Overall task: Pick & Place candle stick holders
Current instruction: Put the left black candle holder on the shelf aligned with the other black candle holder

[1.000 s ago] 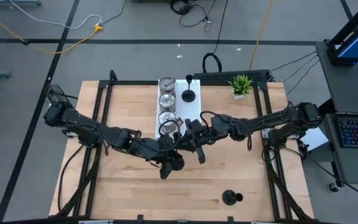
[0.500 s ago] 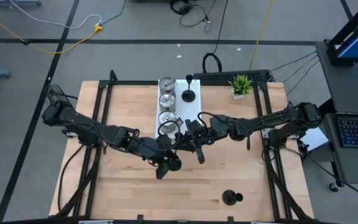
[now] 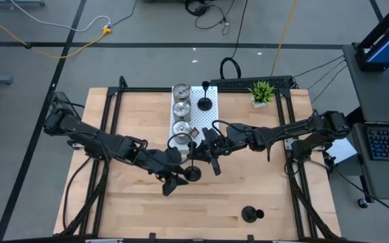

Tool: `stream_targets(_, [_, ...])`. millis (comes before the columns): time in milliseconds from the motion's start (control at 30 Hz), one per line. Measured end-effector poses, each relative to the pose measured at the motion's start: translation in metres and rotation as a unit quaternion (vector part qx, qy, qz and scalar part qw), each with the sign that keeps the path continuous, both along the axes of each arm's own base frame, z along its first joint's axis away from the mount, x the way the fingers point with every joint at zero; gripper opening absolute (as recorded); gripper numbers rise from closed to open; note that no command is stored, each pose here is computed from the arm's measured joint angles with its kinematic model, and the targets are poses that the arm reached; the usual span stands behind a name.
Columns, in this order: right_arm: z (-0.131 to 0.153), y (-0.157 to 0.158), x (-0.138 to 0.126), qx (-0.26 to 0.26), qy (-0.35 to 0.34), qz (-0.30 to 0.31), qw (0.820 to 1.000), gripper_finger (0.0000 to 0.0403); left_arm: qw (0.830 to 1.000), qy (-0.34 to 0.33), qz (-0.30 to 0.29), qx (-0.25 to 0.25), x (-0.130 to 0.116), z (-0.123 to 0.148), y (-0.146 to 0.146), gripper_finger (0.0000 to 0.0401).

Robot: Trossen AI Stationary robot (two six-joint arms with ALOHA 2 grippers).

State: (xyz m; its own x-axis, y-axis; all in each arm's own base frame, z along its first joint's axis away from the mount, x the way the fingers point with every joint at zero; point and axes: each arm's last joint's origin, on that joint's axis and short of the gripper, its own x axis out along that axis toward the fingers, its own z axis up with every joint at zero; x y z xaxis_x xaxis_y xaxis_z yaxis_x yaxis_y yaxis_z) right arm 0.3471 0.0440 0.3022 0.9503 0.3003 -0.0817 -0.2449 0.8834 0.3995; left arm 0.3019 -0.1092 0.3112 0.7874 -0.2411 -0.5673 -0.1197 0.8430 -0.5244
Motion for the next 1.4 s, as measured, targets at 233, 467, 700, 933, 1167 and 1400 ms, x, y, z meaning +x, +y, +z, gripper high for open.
stream_targets(233, [0.020, -0.013, -0.021, -0.024, 0.009, -0.036, 0.999, 0.0008, 1.000, -0.024, 0.010, 0.008, -0.014, 0.013, -0.006, 0.0214])
stream_targets(467, [0.055, -0.029, -0.069, -0.094, 0.011, -0.129, 0.987, 0.0008, 0.997, -0.062, 0.017, 0.044, -0.034, 0.030, -0.013, 0.0214])
stream_targets(700, [0.074, -0.044, -0.092, -0.161, -0.019, -0.196, 0.967, 0.0008, 0.988, -0.085, 0.045, 0.119, -0.055, 0.042, -0.013, 0.0214])
stream_targets(933, [0.065, -0.065, -0.083, -0.198, 0.004, -0.226, 0.954, 0.0008, 0.984, -0.100, 0.058, 0.135, -0.074, 0.041, -0.008, 0.0214])
stream_targets(1167, [0.050, -0.083, -0.068, -0.212, 0.032, -0.228, 0.950, 0.0008, 0.979, -0.126, 0.074, 0.140, -0.089, 0.028, -0.005, 0.0214])
stream_targets(1400, [0.033, -0.099, -0.054, -0.221, 0.059, -0.238, 0.944, 0.0008, 0.975, -0.164, 0.094, 0.114, -0.100, 0.001, 0.002, 0.0214])
